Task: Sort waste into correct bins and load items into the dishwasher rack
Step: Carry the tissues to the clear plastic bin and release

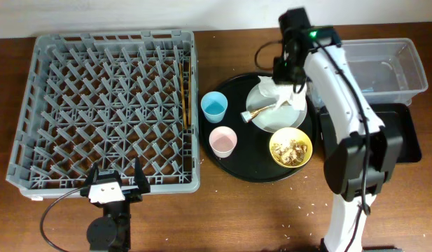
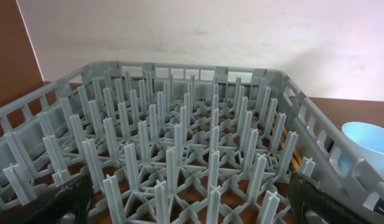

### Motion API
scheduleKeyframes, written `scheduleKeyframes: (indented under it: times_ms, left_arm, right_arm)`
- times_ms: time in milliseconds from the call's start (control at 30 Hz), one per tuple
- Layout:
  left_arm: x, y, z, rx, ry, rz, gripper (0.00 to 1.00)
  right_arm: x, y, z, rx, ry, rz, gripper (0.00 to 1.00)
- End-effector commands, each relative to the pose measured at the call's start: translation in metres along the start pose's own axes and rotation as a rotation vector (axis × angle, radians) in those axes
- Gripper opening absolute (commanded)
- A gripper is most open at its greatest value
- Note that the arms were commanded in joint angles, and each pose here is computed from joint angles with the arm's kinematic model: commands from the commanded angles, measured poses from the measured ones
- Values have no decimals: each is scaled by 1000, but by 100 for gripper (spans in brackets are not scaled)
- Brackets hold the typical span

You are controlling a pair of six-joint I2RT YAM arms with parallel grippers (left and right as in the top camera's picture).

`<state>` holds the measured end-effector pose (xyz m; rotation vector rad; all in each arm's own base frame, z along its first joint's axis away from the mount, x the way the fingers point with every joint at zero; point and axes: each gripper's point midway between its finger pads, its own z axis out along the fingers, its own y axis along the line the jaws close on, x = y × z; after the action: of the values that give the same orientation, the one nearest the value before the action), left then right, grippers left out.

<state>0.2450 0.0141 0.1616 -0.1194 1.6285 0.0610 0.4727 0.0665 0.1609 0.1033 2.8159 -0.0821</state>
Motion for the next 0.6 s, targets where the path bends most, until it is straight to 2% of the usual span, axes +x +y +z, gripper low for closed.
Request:
scheduleKeyframes:
  times_ms: [0, 67, 133, 233, 267, 300, 333, 367, 400, 500, 567]
  left_arm:
    - [1, 0, 0, 3, 1, 16, 99]
    - [1, 0, 0, 3, 1, 15, 99]
    - [1, 0, 0, 3, 1, 15, 99]
    - [1, 0, 0, 3, 1, 15, 99]
    - [1, 0, 0, 3, 1, 16, 99]
    - [1, 0, 0, 3, 1, 16, 99]
    - [1, 0, 0, 3, 1, 16, 99]
    - [1, 0, 0, 3, 1, 16, 99]
    - [1, 0, 0, 3, 1, 16, 99]
    - [1, 0, 0, 3, 1, 15, 99]
    - [1, 0, 0, 3, 1, 15, 99]
  right_arm:
    - [-24, -8, -43, -1, -100, 29, 4]
    - [-43, -32, -60, 2, -163, 108, 4]
    - [-64, -79, -65, 25, -237, 268, 4]
    - [-83, -143, -46, 103, -298, 399, 4]
    - [-93, -164, -26, 118, -319, 435, 5]
    - [-97, -172, -15, 124, -323, 447, 15]
    - [-98, -176, -7, 127, -320, 454, 45]
    - [-97, -177, 1, 126, -304, 448, 87]
    - [-96, -175, 3, 121, -296, 411, 99]
    - [-91, -159, -19, 99, -288, 329, 98]
    - [-93, -119, -52, -14, -325, 214, 99]
